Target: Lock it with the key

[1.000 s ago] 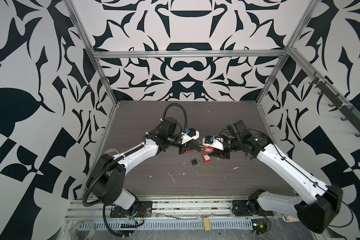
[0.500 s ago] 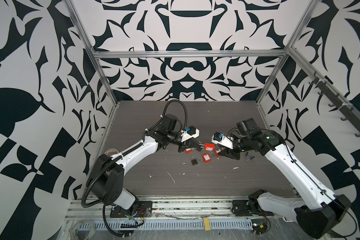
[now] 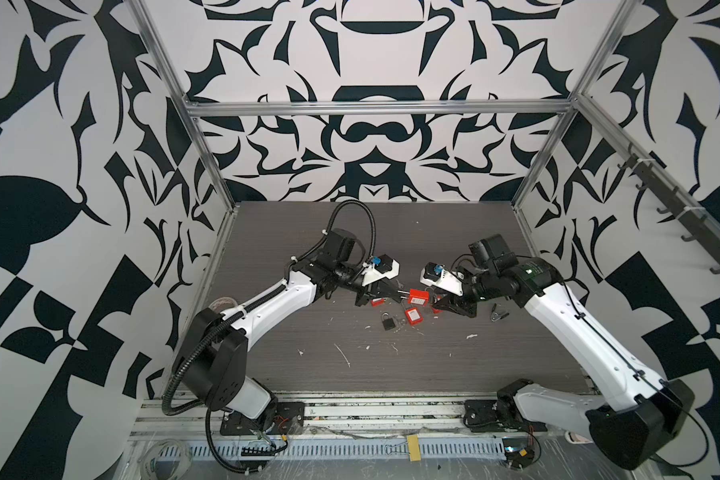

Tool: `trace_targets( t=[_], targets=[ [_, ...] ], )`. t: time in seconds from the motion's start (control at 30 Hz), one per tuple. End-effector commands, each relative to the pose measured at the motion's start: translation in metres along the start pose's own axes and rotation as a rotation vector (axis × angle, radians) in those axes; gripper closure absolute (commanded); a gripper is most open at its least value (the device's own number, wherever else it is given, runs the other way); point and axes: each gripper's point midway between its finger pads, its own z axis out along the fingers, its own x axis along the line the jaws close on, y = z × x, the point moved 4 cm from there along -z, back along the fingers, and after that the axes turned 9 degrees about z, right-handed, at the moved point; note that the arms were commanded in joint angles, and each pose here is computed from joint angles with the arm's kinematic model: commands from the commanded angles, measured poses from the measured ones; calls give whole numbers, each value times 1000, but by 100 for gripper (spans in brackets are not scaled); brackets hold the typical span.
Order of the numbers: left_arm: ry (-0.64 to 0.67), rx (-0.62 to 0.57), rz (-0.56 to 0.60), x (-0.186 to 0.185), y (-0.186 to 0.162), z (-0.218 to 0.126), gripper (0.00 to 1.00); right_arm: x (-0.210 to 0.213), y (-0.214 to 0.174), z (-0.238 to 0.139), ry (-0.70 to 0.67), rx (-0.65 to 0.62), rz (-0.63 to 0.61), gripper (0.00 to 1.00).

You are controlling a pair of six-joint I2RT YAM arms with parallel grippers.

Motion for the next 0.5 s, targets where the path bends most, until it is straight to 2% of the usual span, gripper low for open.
trace_targets(
  t=[0.0, 0.1, 0.27, 0.37, 0.47],
  targets=[
    [-26, -15, 30, 1, 8, 3, 100, -6, 7, -1, -25, -31, -1, 58],
    [-42, -21, 29, 0, 9, 7, 100, -9, 9, 2, -44, -58, -15, 59],
    [-52, -27, 18, 2, 10, 9, 100, -16, 7, 4, -131, -100, -71, 68],
    [-55, -21, 11, 4, 10, 10, 100, -14, 3, 0, -167, -105, -110, 64],
    [-46, -5, 14, 7, 10, 10, 100, -5, -10, -4, -144, -44, -113, 56]
  ],
)
